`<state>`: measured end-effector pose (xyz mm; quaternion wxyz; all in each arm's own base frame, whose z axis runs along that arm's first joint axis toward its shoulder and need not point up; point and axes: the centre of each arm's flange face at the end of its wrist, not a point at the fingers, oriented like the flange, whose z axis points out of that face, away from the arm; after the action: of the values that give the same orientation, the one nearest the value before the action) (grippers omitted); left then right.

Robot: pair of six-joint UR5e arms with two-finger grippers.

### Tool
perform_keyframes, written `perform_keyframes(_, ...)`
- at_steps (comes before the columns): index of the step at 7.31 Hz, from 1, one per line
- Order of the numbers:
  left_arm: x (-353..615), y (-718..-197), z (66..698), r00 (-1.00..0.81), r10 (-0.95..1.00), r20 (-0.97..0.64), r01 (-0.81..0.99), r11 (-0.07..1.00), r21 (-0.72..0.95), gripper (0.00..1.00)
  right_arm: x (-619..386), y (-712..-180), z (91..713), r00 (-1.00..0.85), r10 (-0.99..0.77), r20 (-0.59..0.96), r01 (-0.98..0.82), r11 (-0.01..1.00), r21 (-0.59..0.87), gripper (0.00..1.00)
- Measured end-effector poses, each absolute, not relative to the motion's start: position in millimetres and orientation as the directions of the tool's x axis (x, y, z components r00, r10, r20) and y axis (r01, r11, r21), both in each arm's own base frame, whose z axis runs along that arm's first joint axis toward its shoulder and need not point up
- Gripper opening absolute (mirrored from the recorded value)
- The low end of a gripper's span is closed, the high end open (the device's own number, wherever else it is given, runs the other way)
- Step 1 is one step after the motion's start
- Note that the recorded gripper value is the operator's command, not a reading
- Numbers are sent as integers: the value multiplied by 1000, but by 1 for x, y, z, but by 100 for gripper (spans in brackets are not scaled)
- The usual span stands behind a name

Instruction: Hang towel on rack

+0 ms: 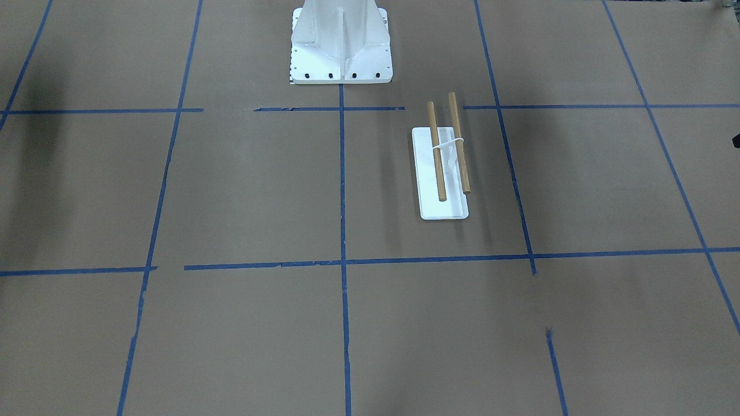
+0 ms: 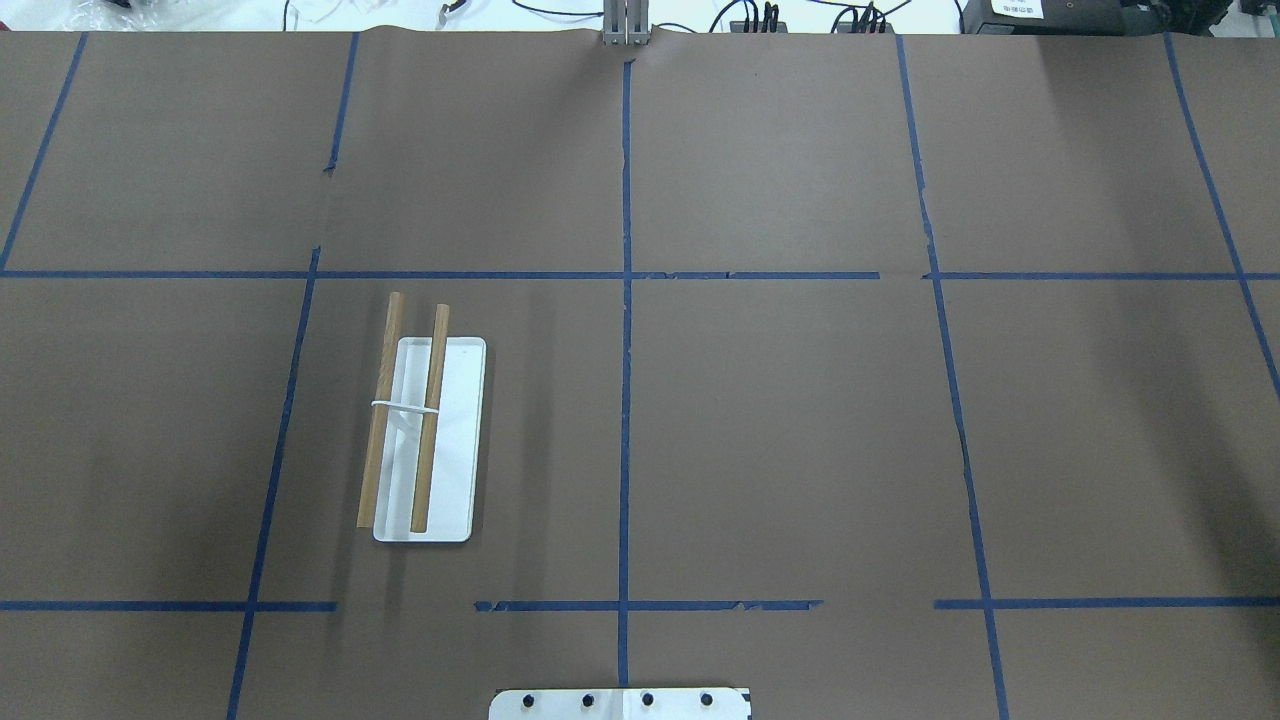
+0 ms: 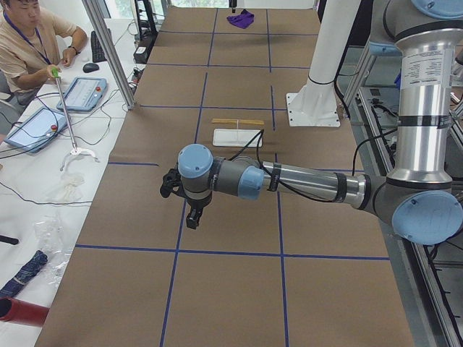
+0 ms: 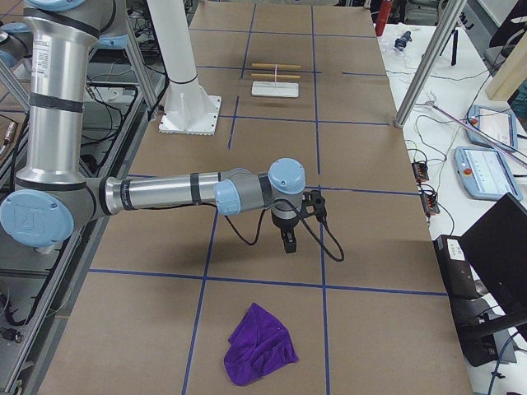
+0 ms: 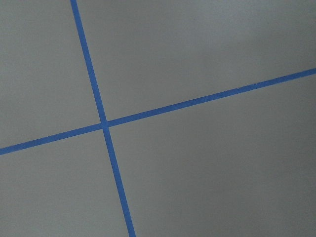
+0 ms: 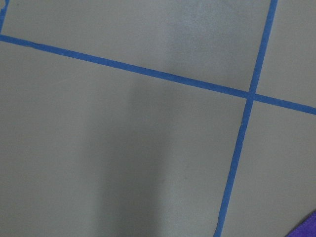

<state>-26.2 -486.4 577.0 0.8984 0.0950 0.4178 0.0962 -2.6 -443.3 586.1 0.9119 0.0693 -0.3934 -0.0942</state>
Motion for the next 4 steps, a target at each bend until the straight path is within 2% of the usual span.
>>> perform_keyframes(4, -26, -480, 589, 674, 284, -682, -130, 954, 269, 100, 6, -427, 609, 690, -179, 701, 105, 983, 148, 100)
